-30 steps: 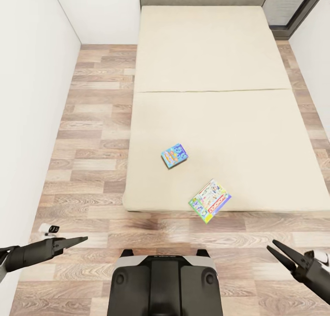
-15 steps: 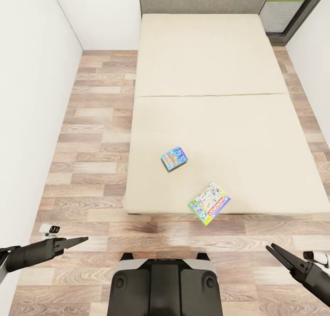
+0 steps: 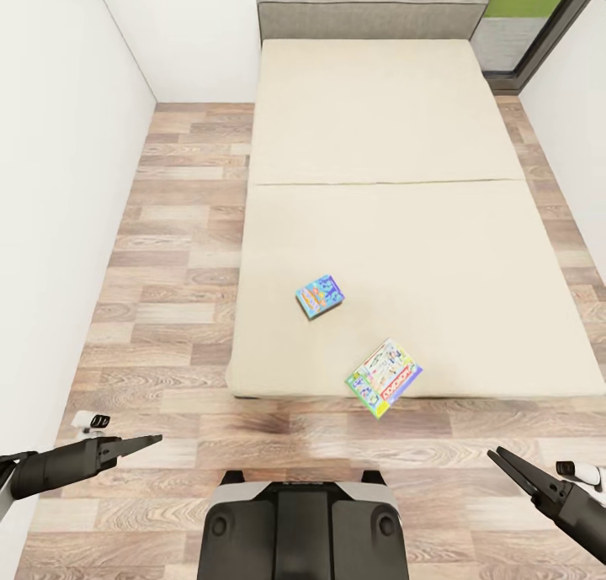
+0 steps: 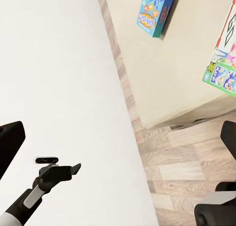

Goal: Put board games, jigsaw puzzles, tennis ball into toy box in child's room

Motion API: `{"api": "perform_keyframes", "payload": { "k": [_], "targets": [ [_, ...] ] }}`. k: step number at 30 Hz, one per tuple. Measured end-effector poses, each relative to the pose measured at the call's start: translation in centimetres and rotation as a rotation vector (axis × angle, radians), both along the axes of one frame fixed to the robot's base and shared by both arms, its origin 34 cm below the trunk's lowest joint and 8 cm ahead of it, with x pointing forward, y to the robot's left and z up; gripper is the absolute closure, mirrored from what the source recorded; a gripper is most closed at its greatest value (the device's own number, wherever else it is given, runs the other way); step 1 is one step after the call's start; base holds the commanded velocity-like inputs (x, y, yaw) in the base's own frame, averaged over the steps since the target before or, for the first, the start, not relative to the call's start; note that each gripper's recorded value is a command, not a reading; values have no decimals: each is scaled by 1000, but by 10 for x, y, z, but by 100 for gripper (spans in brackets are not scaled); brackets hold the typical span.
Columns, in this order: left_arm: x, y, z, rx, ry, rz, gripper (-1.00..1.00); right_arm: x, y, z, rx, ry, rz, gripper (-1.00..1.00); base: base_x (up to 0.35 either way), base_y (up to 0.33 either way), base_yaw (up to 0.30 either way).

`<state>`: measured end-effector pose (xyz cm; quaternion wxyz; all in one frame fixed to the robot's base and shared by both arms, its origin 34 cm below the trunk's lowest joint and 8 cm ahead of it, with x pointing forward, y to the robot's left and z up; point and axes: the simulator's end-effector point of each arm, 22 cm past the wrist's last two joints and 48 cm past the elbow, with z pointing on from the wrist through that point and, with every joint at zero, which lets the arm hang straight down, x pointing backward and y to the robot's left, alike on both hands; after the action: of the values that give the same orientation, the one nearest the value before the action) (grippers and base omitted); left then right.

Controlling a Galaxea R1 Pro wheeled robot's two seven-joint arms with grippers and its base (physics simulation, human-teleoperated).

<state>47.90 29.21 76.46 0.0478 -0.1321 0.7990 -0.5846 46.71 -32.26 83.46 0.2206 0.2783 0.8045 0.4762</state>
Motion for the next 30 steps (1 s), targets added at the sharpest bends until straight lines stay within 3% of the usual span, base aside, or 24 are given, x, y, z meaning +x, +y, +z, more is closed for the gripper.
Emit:
{"api": "perform_keyframes", "payload": {
  "k": [30],
  "targets": [
    [11,0,18,1,-50,1,-100,11,-2,18,-18,-75,-5,-100,0,0,0]
  ]
}}
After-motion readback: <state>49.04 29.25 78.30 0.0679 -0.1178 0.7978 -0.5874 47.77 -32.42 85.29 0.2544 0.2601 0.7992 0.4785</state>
